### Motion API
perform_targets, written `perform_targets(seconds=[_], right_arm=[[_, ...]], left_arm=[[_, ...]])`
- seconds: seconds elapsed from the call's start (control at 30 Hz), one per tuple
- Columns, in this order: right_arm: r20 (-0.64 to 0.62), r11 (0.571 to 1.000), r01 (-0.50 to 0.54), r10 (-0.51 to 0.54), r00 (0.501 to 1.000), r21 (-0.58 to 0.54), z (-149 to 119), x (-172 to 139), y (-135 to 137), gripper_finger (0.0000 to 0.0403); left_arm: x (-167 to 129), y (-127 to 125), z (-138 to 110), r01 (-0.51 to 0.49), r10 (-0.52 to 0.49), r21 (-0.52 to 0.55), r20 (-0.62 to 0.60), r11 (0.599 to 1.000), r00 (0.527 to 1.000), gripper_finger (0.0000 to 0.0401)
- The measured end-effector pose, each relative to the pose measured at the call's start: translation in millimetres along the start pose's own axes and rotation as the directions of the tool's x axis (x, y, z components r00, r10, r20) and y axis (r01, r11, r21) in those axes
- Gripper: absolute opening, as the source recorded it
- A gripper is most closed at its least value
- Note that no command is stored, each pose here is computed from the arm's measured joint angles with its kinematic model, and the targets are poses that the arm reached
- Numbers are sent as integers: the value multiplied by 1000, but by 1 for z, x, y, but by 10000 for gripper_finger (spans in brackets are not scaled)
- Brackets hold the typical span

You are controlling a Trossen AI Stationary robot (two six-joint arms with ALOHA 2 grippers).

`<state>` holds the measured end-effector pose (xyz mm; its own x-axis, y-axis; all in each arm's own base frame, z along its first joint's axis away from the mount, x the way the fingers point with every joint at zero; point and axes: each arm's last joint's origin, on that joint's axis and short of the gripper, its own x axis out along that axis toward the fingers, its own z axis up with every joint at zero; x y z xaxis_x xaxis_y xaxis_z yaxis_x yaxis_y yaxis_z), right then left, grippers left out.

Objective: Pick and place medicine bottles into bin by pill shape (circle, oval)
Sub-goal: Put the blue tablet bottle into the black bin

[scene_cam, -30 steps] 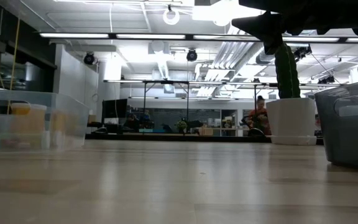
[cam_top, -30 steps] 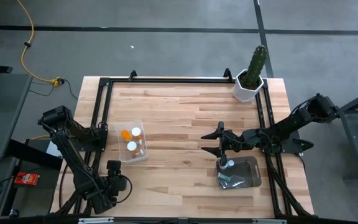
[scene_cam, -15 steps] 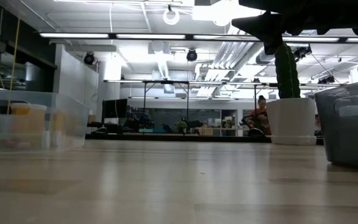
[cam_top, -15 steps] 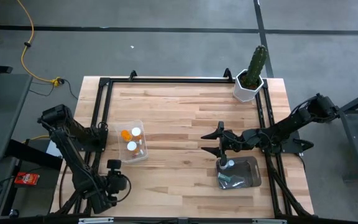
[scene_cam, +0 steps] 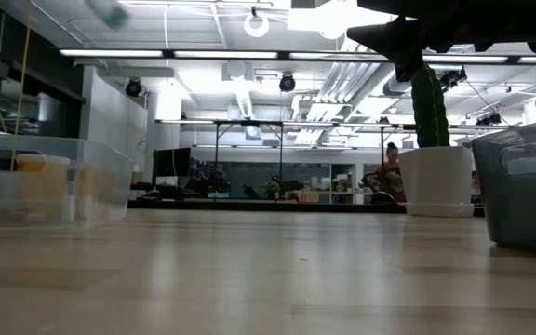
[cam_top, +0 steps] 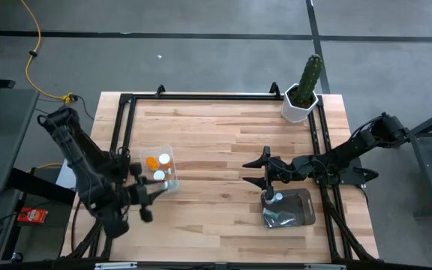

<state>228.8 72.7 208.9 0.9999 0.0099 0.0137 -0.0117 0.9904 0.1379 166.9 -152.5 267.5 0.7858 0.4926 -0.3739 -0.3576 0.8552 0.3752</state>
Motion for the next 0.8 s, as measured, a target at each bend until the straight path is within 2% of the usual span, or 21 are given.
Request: perform_targets(seconds=[0.1, 0.17, 0.3, 0.4, 0.5, 0.63, 0.7, 0.8], right_arm=[[0, 1000, 0, 0, 1000, -2, 0, 0, 0, 210], [0, 1000, 0, 0, 1000, -3, 0, 0, 0, 210], [0, 1000, 0, 0, 1000, -2, 0, 0, 0, 210], [0, 1000, 0, 0, 1000, -3, 0, 0, 0, 210], [0, 1000, 0, 0, 1000, -3, 0, 0, 0, 210], [4, 1000, 0, 0, 1000, 0, 0, 0, 0, 210], [16, 1000, -2, 2, 1000, 5, 1, 1, 0, 210], [53, 1000, -7, 6, 999, 12, -2, 5, 1, 210]], left_arm=[[17, 1, -1, -64, 64, -20, 17, 998, 998, 101], [32, -4, -6, -52, 52, -38, 10, 998, 999, 101], [69, -13, -20, 137, -135, -73, 29, 988, 990, 101], [90, -9, -22, 268, -247, -106, 174, 958, 953, 101], [105, 5, -21, 278, -227, -133, 306, 951, 925, 101], [116, 22, -22, 286, -173, -225, 417, 931, 892, 101], [119, 28, -21, 317, -171, -269, 455, 909, 874, 101], [122, 31, -21, 337, -166, -322, 457, 885, 874, 101]])
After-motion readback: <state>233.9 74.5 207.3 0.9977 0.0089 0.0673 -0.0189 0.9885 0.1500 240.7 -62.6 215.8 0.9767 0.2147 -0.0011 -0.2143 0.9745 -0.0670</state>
